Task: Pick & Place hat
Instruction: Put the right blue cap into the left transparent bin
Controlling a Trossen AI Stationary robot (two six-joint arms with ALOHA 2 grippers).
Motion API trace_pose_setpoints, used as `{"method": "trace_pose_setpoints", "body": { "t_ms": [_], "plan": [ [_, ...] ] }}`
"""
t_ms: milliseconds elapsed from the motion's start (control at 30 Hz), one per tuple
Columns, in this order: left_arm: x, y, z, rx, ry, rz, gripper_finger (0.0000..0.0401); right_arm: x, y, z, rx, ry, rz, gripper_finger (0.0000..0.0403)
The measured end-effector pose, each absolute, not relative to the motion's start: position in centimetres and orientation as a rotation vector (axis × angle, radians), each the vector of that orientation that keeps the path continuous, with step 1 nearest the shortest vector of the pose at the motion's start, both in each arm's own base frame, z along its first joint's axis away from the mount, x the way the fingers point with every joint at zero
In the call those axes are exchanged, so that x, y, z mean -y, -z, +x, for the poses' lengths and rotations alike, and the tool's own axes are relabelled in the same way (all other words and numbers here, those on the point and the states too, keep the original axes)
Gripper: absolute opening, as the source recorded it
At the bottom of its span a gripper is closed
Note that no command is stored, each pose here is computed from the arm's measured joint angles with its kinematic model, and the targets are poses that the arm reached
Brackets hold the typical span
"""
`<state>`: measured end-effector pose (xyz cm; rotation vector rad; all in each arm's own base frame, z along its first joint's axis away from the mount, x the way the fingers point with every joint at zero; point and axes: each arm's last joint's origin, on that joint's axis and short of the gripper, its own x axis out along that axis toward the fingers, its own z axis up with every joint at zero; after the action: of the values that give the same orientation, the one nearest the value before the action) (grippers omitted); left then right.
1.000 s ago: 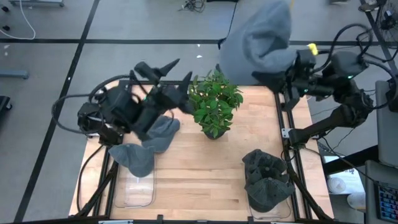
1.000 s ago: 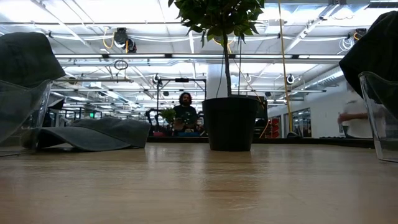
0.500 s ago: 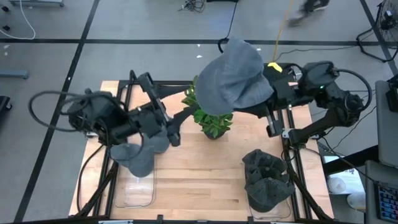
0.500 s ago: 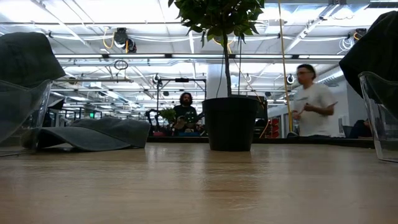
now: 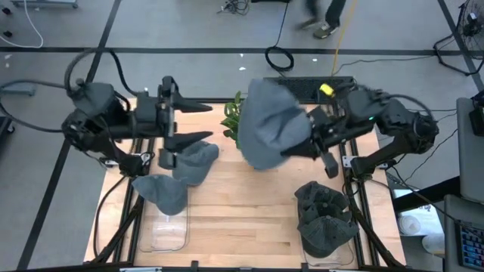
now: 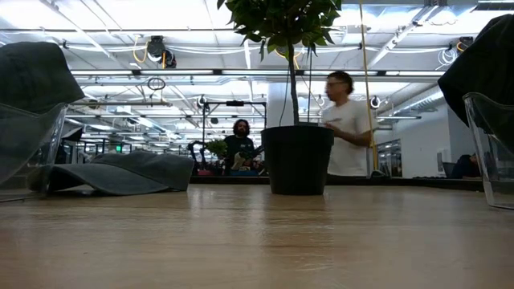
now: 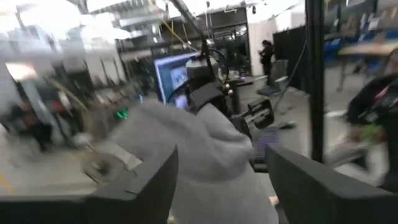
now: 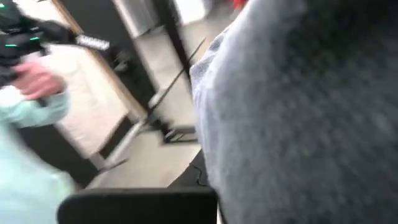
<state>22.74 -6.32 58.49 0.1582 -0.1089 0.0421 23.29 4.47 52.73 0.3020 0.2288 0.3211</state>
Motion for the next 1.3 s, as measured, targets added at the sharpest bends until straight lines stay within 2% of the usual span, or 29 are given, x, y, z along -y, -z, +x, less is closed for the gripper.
{"method": "trace_pose_setpoints", "body": {
  "t_ms": [200,433,600,733,1067,1300],
  "plan": [
    [6.1,-58.1,21.2,0.035,0.003,-0.003,0.0297,-5.9,-51.0,25.1,-0.406,-0.423,0.487,0.0000],
    [6.1,-57.4,21.2,-0.035,0.002,-0.103,0.0344,-8.4,-48.6,28.6,-0.520,-0.483,0.539,0.0000],
    [6.2,-56.1,21.6,-0.155,0.001,-0.192,0.0349,-10.0,-48.0,30.7,-0.481,-0.549,0.532,0.0000],
    [6.7,-55.2,22.4,-0.240,0.073,-0.269,0.0349,-11.2,-47.8,31.9,-0.423,-0.588,0.523,0.0000],
    [8.1,-52.9,25.6,-0.393,0.161,-0.361,0.0349,-12.7,-45.7,34.0,-0.480,-0.593,0.518,0.0000],
    [9.3,-51.0,28.5,-0.491,0.220,-0.408,0.0349,-13.0,-45.8,33.8,-0.480,-0.599,0.519,0.0000]
  ]
}}
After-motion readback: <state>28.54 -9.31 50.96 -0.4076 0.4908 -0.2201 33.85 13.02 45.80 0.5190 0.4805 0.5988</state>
